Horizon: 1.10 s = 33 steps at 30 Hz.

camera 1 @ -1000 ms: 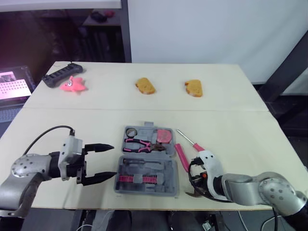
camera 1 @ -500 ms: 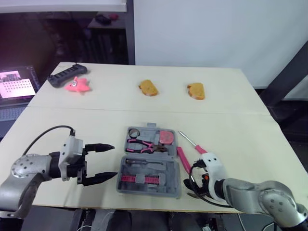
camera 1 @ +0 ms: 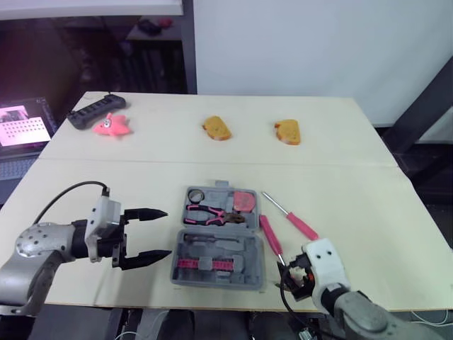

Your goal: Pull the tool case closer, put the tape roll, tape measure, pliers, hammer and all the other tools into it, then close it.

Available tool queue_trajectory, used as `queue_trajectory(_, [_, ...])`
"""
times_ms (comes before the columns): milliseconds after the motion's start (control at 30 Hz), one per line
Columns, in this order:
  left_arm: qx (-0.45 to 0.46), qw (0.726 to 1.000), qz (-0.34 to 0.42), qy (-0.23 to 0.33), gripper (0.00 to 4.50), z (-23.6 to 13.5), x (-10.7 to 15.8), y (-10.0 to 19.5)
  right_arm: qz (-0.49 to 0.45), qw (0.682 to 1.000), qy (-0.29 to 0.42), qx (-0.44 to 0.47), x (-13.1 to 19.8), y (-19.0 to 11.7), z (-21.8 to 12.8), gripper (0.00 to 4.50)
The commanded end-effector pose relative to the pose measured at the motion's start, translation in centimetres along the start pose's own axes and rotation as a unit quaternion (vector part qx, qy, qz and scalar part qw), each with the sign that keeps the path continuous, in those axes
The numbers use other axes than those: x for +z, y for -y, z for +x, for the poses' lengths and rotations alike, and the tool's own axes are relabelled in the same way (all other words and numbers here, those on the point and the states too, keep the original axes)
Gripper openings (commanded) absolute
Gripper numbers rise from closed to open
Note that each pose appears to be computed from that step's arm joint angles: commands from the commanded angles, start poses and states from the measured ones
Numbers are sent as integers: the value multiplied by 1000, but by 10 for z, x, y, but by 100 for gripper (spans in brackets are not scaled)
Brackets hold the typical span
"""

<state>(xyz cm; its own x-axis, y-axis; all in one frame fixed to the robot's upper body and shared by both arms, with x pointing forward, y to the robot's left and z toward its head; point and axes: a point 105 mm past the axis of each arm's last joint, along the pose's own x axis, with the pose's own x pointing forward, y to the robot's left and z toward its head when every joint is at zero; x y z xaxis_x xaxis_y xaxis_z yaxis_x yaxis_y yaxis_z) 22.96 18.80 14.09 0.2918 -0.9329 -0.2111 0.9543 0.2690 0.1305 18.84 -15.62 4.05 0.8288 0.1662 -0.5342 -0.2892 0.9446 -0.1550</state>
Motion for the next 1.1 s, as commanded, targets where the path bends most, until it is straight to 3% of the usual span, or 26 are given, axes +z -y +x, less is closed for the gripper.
queue_trajectory(33, [-8,1000,8,1,450,0,4,0,-4,999,36,7,3,-6,3,447])
queue_trajectory(300, [-11,1000,9,1,450,1,6,1,-2,1000,31,4,-4,-7,18,447])
queue_trajectory(433, [-10,1000,11,0,450,2,7,0,11,1000,-13,7,-23,-8,24,447])
queue_trajectory(533, [-9,1000,11,-1,450,1,7,-1,42,998,-40,5,-34,-8,26,363])
queue_trajectory(667, [-7,1000,12,0,450,1,8,-2,57,998,-31,8,-29,-8,26,199])
queue_trajectory(800, [-4,1000,10,1,450,1,7,-3,48,998,-27,11,-26,-10,27,5])
queue_trajectory(1000, [2,1000,2,10,450,4,8,-4,29,999,33,18,1,-4,18,5])
queue_trajectory(1100, [6,1000,-18,24,450,3,9,-5,-39,994,93,39,39,1,-2,5])
